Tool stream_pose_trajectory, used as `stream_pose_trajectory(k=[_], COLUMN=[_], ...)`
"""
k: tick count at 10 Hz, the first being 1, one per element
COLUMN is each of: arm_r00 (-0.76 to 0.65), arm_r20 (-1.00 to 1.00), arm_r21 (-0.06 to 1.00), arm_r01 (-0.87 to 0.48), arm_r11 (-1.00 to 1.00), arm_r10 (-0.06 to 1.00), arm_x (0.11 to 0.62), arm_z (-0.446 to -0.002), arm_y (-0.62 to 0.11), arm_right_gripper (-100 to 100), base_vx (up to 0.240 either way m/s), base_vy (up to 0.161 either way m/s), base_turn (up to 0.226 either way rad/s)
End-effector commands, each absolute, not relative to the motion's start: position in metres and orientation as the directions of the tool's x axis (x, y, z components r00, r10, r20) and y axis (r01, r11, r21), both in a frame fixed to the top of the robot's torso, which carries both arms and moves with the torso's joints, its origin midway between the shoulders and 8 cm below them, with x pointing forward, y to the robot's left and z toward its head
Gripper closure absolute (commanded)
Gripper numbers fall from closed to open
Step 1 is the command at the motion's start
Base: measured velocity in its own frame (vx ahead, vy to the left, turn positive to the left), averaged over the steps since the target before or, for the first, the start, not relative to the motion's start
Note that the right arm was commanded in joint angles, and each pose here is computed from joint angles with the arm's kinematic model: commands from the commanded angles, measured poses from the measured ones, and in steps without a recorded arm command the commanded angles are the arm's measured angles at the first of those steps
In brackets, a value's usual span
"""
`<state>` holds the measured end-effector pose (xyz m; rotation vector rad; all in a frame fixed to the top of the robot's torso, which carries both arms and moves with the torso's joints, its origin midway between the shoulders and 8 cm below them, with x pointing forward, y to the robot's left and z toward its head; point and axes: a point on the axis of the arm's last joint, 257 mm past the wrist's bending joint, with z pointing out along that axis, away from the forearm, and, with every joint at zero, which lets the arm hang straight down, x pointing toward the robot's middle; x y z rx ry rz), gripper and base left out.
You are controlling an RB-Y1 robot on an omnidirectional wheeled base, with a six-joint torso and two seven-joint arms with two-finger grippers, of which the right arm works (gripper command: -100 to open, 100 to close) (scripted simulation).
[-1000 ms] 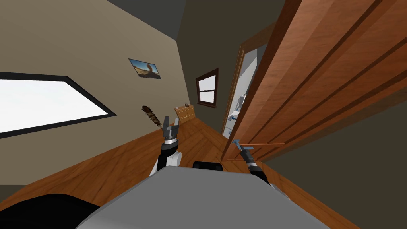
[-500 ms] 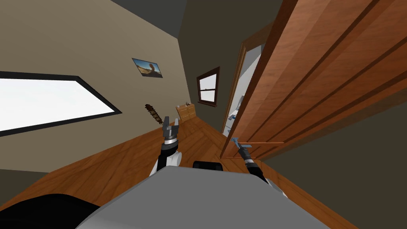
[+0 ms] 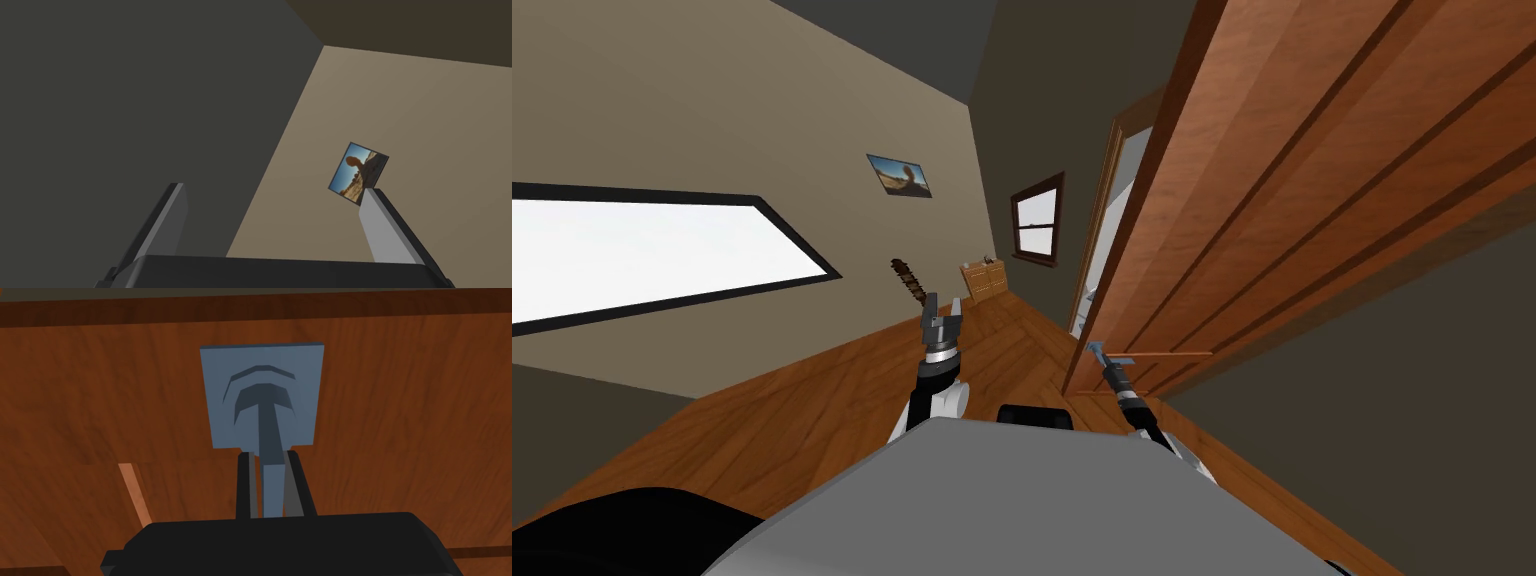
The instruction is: Pull the door open
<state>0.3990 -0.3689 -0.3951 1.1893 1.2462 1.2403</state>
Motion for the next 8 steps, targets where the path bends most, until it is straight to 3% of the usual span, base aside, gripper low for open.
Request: stream_pose_trajectory(k=[1, 2, 8], arm_r00=[-0.057, -0.053, -0.045], arm_r20=[0.000, 0.001, 0.002], arm_r21=[1.000, 1.000, 1.000], arm_r01=[0.000, 0.004, 0.004], arm_r11=[0.000, 0.000, -0.002], arm_r10=[0.998, 0.999, 0.999], arm_x=[0.406, 0.402, 0.364], arm_z=[-0.393, -0.394, -0.396], arm_y=[-0.359, -0.363, -0.398], arm_right_gripper=[100, 100, 100], base_vx=[-0.118, -0.051, -0.144], base_vy=[-0.120, -0.050, -0.023], base_turn=[0.075, 0.039, 0.203])
